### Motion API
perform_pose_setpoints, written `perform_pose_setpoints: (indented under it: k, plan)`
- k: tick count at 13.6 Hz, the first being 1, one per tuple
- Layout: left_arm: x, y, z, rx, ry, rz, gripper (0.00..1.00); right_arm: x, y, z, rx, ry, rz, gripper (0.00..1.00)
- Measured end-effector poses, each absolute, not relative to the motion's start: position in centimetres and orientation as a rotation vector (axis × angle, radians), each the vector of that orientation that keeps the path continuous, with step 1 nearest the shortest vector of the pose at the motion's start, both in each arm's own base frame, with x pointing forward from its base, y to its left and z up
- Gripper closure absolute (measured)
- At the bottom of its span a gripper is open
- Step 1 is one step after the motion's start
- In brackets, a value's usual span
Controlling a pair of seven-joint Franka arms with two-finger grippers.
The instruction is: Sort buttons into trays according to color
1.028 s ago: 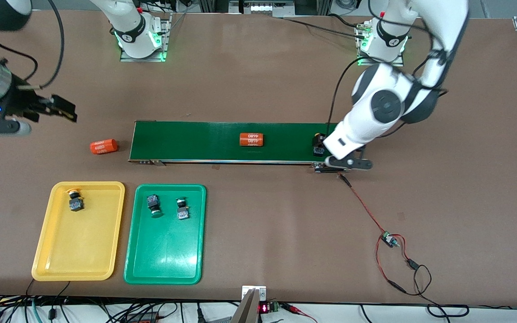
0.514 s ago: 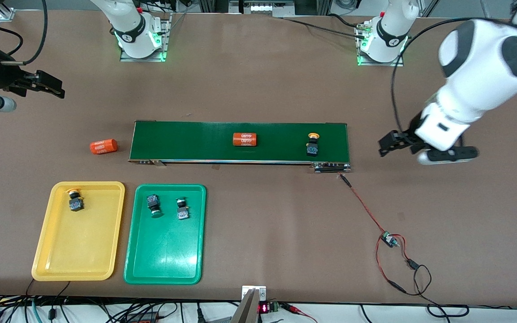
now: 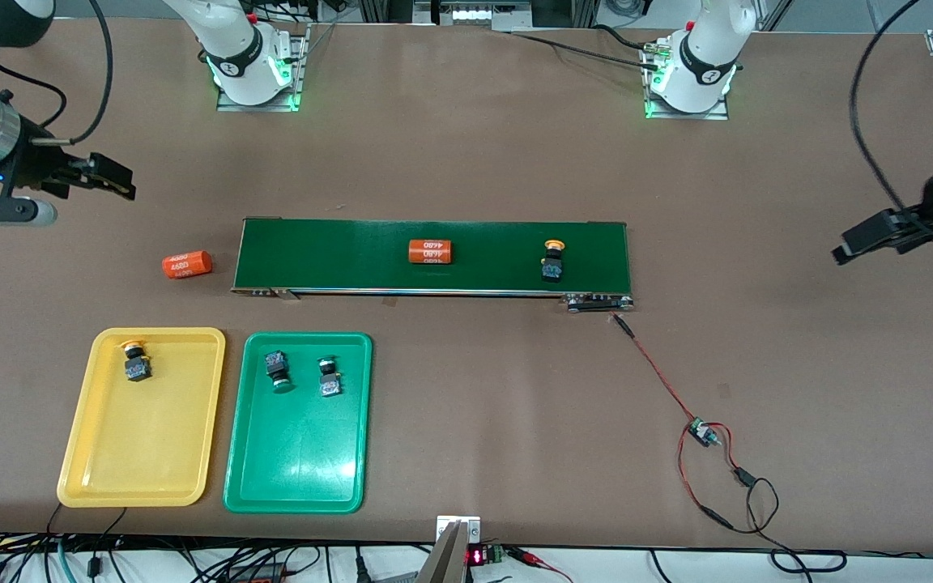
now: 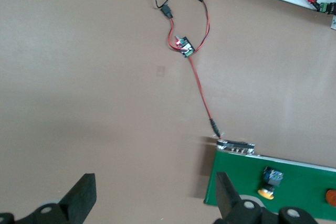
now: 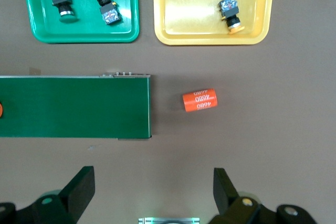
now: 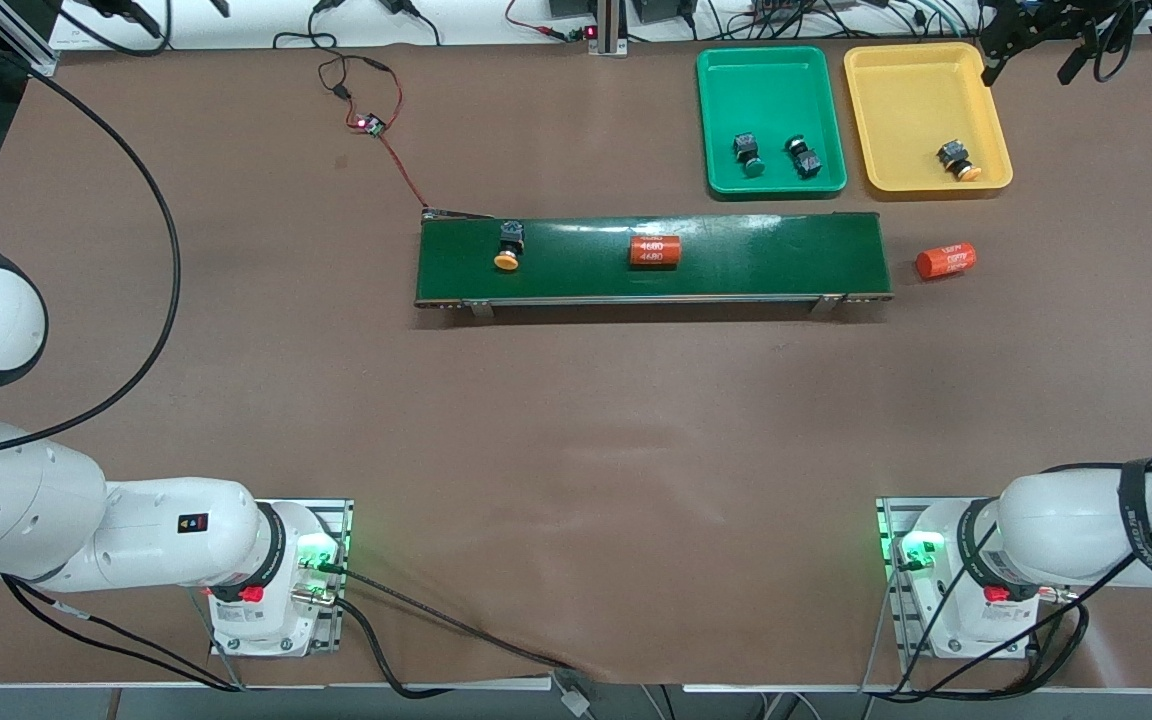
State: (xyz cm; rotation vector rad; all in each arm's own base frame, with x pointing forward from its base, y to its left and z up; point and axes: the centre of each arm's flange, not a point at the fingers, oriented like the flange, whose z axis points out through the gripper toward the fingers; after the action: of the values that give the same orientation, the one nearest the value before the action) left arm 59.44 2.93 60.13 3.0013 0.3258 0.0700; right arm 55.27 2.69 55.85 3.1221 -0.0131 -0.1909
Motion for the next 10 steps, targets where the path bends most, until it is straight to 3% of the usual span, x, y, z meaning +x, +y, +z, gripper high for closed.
perform_pose_setpoints:
  k: [10]
  plan:
    - [57.4,-1.3,62.9,3.103,0.11,-0.031,0.0,55.8,2.8,55.3,3.124,-0.01,-0.194,0.0]
